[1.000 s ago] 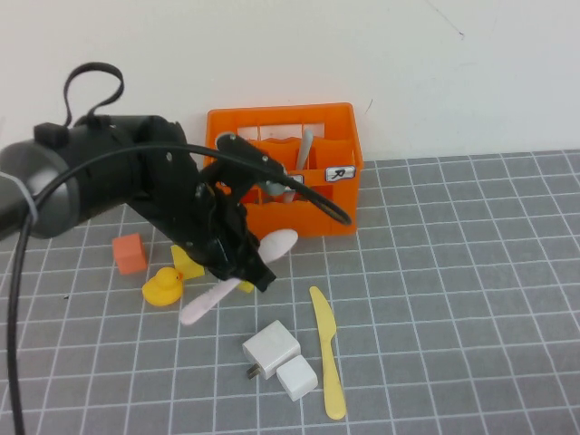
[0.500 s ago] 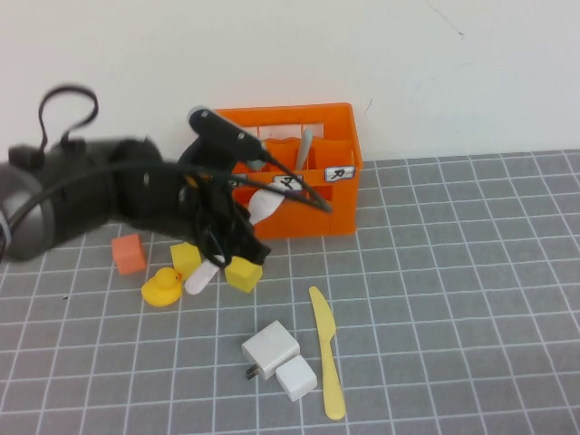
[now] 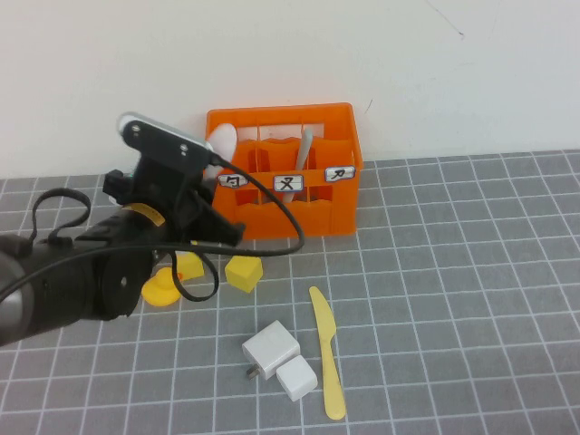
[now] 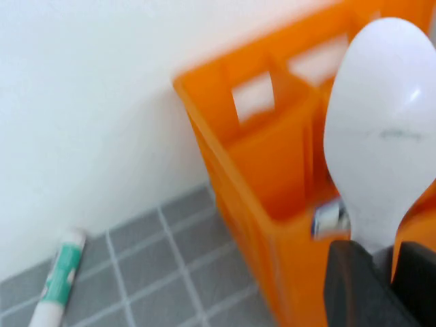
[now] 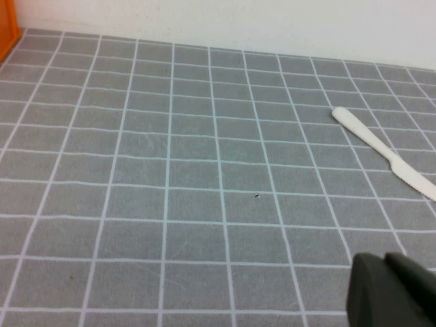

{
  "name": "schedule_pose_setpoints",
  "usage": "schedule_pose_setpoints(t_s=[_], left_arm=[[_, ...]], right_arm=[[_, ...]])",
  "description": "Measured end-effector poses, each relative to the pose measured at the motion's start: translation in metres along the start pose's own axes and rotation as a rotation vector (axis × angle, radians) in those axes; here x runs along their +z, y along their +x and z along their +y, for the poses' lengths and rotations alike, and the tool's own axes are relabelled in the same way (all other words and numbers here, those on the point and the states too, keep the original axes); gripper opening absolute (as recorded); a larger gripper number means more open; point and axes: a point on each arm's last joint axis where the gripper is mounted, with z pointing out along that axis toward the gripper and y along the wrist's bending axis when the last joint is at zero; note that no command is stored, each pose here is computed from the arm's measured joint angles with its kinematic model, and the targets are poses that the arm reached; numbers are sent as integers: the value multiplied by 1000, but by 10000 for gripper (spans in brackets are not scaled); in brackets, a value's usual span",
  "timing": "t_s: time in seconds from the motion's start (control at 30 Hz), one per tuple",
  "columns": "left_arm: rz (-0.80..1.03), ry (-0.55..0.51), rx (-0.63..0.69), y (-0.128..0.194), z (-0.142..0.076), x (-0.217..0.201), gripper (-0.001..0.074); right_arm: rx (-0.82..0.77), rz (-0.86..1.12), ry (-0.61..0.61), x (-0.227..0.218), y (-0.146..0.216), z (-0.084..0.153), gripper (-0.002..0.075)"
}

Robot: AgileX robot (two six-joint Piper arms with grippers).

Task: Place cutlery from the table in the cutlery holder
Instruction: Place the spoon on the box

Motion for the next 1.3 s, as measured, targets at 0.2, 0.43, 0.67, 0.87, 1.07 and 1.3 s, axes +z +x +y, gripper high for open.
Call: schedule_pose_setpoints(t_s=[0.2, 0.43, 0.67, 0.87, 1.07, 1.3], left_arm=[[-228, 67, -120, -18, -2, -3, 85], [-497, 126, -156, -37, 13, -9, 84], [-561, 54, -358, -38, 43, 10, 84], [-564, 78, -403, -39, 45, 35, 84], [-533, 107, -450, -29, 43, 56, 84], [-462, 105, -463, -6, 40, 72, 84]], right_arm=[[0, 0, 0, 0, 0, 0, -3], [0, 0, 0, 0, 0, 0, -3], [0, 0, 0, 0, 0, 0, -3], [0, 0, 0, 0, 0, 0, -3], [0, 0, 0, 0, 0, 0, -3], [0, 0, 0, 0, 0, 0, -3]])
